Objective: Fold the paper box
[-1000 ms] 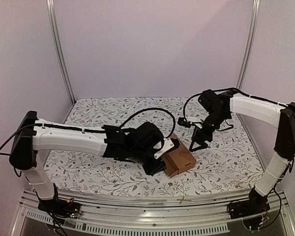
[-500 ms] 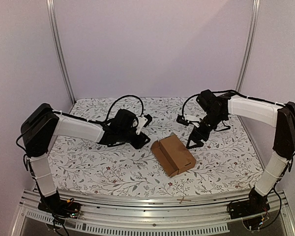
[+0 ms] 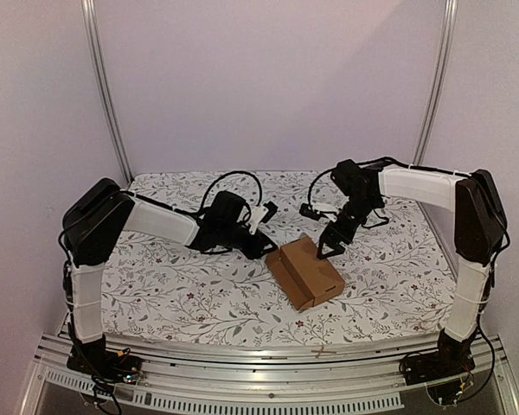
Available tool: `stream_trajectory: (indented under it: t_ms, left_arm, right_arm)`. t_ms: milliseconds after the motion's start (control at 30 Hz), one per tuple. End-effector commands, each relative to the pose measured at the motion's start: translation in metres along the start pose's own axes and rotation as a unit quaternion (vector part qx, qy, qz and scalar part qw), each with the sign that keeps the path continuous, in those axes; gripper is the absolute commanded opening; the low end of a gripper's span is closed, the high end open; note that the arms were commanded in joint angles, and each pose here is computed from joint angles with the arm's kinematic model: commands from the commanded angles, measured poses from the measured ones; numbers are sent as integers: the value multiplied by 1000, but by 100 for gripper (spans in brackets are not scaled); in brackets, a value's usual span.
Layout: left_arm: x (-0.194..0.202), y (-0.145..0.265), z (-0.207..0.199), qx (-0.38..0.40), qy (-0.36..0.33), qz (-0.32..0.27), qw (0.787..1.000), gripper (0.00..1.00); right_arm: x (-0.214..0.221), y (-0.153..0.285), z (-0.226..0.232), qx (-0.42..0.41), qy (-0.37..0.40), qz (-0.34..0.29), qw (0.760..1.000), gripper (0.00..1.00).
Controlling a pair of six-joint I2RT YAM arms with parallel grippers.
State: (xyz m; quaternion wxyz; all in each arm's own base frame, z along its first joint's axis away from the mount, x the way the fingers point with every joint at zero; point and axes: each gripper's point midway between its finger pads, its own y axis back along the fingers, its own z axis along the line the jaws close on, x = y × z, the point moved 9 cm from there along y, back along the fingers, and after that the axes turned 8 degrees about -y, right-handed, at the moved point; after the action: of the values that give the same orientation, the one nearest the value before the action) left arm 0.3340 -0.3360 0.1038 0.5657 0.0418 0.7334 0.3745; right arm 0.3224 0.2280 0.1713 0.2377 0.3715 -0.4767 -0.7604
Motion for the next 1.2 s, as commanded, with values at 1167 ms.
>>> stream_trajectory:
  t_ms: [1167]
  left_arm:
    - [20, -9, 8, 76, 45, -14, 996, 0]
  right_arm:
    - [-6, -43, -20, -10, -65, 53, 996, 71]
